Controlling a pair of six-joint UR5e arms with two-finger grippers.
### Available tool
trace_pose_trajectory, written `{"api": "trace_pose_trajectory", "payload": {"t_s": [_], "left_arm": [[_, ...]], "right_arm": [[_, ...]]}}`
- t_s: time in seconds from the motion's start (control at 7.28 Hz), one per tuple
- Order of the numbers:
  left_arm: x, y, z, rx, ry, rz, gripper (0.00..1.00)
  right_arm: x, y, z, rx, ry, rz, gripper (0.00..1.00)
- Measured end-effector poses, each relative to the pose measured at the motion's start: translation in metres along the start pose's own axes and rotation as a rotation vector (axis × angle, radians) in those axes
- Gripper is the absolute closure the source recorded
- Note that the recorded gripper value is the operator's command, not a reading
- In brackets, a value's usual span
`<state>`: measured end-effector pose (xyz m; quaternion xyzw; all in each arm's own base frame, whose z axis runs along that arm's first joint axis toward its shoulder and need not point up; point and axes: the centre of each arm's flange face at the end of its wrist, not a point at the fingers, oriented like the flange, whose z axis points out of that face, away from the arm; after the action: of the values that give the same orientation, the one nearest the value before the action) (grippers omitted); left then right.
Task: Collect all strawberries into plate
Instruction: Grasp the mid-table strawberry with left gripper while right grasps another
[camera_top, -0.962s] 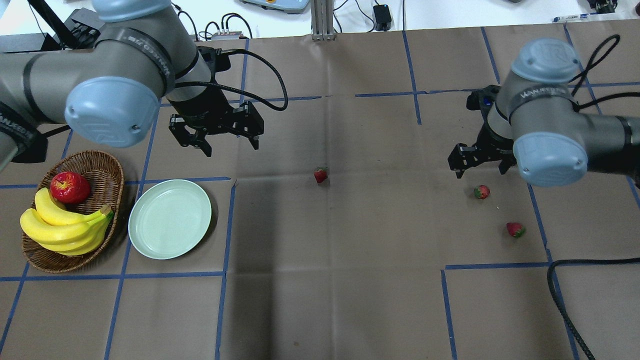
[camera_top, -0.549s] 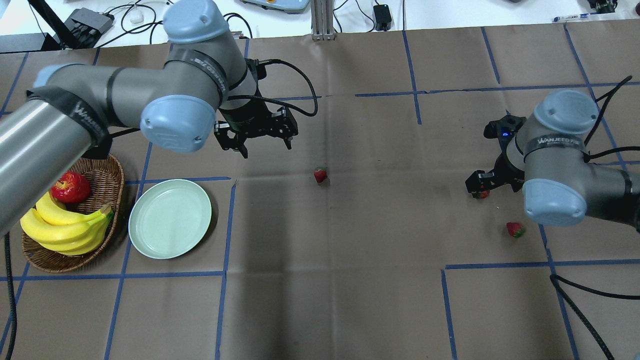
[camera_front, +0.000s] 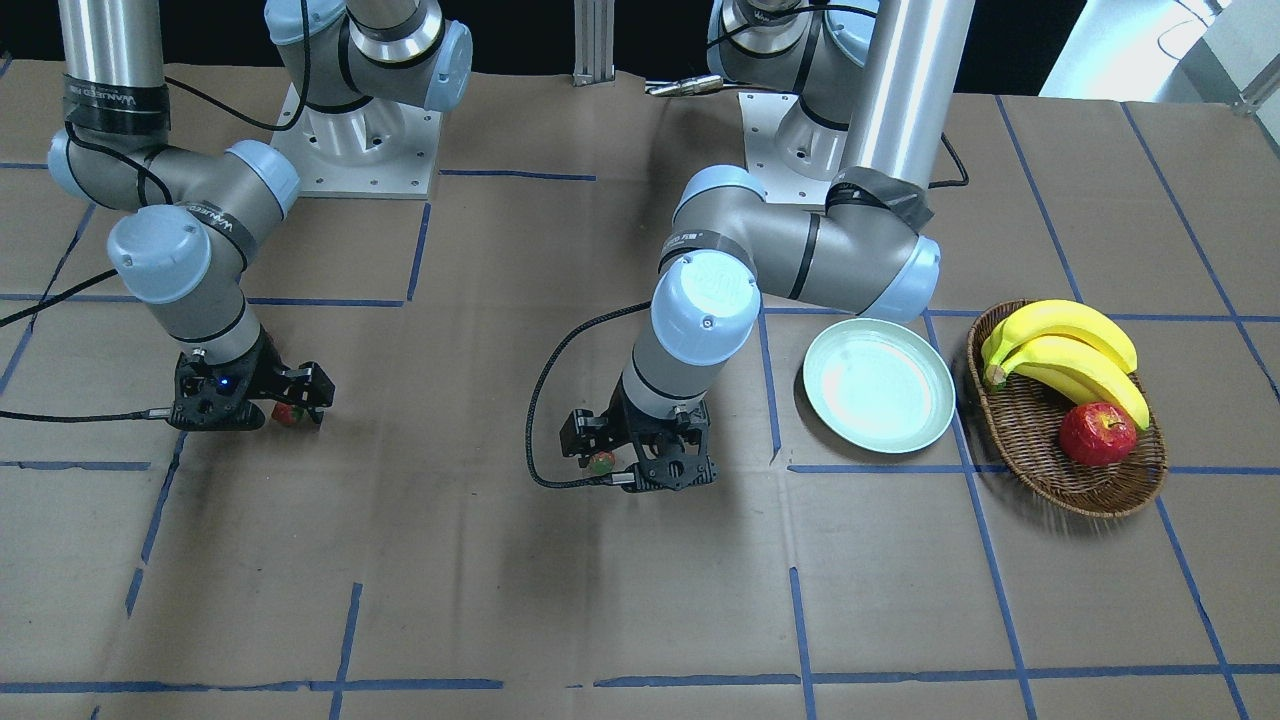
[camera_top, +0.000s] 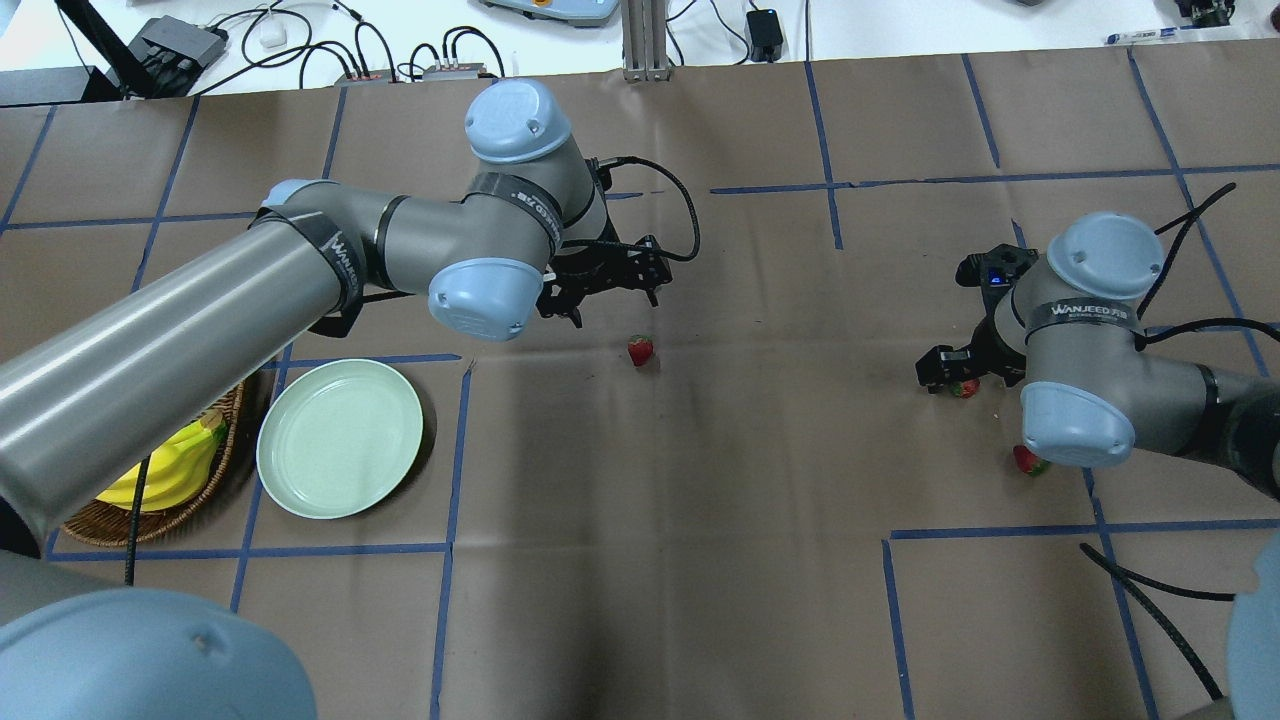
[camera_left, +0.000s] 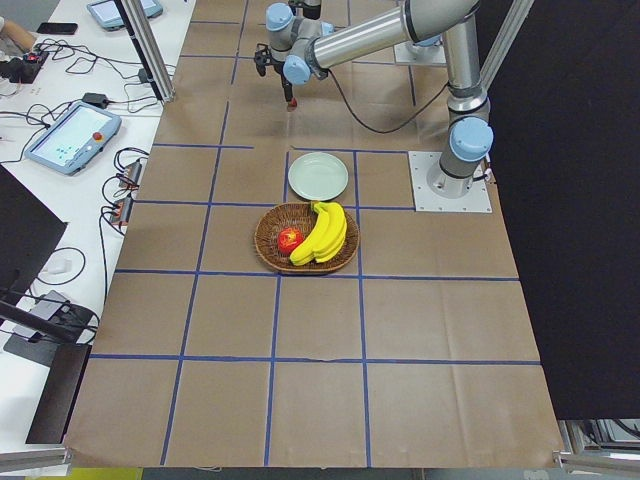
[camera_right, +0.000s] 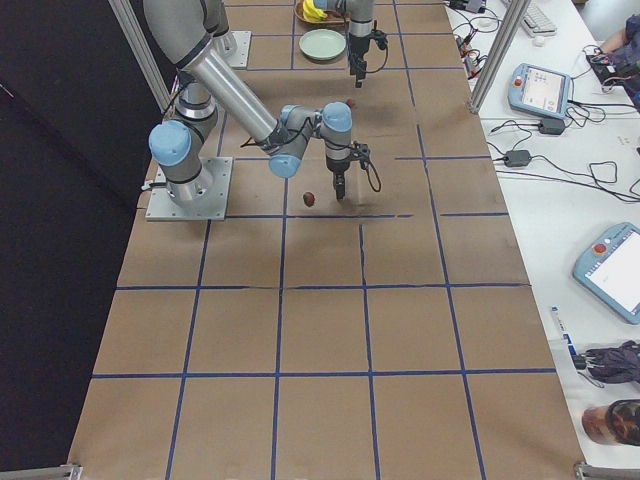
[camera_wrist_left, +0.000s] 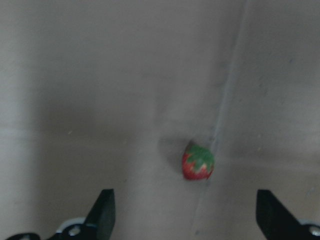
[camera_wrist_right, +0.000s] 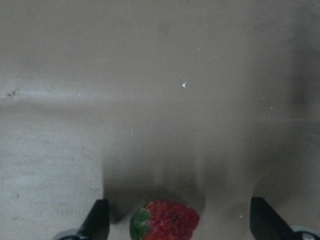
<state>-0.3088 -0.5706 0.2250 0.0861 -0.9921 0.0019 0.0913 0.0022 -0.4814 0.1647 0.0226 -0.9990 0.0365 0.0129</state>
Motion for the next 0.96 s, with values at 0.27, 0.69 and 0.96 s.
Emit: {"api": "trace_pose_trajectory", "payload": {"t_s": [0.27,0.69,0.96], "left_arm": [[0.007,-0.001,0.028,0.018,0.010,0.007,0.08],[0.007,0.006,0.039,-0.003,0.001,0.010,0.24],[0.001,0.017,0.049,-0.029,-0.011,0.009,0.62]], "right_arm": [[0.000,0.000,-0.003,0.002,0.001,0.002,0.23],[0.000,-0.001,-0.010,0.017,0.006,0.001,0.61],[0.000,-0.002,-0.011,0.020,0.007,0.000,0.86]]}}
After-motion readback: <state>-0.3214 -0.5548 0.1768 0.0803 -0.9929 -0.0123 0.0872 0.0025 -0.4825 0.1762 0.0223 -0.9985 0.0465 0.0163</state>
